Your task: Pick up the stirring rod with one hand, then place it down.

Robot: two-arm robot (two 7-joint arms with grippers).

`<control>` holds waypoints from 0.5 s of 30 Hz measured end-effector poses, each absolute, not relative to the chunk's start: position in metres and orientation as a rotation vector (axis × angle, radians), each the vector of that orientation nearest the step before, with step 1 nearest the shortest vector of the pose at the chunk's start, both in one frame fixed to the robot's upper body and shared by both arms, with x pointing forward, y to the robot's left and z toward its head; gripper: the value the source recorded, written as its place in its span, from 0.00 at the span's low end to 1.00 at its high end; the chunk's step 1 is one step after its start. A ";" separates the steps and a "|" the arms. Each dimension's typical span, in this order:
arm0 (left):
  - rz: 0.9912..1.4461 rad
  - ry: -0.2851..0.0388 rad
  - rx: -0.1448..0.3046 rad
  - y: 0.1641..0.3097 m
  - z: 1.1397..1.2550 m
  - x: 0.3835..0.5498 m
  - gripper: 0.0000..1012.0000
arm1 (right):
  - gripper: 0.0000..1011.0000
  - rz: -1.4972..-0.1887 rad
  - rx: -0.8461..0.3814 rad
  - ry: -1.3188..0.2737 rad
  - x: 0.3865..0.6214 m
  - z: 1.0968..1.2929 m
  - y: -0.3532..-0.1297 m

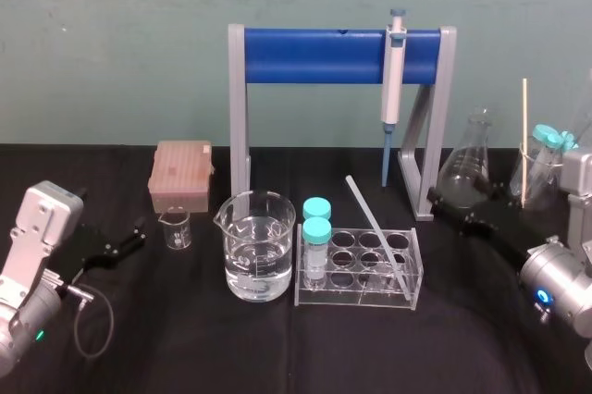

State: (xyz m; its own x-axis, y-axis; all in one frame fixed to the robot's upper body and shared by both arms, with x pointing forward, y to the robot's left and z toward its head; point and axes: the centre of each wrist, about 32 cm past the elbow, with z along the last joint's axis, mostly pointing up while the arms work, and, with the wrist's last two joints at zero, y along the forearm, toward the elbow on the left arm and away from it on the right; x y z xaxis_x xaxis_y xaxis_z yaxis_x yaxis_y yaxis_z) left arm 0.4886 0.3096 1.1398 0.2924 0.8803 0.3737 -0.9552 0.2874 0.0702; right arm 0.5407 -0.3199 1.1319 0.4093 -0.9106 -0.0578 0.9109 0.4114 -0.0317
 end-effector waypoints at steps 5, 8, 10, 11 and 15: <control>1.248 -0.285 0.304 0.310 1.140 0.489 0.99 | 0.99 -1.121 -0.032 0.089 0.540 1.130 -0.318; 1.248 -0.285 0.304 0.310 1.140 0.489 0.99 | 0.99 -1.117 -0.035 0.090 0.540 1.130 -0.318; 1.248 -0.285 0.304 0.310 1.140 0.489 0.99 | 0.99 -1.117 -0.035 0.090 0.540 1.130 -0.318; 1.248 -0.285 0.304 0.310 1.140 0.489 0.99 | 0.99 -1.118 -0.034 0.090 0.540 1.130 -0.318; 1.248 -0.285 0.304 0.310 1.140 0.489 0.99 | 0.99 -1.118 -0.032 0.088 0.541 1.130 -0.318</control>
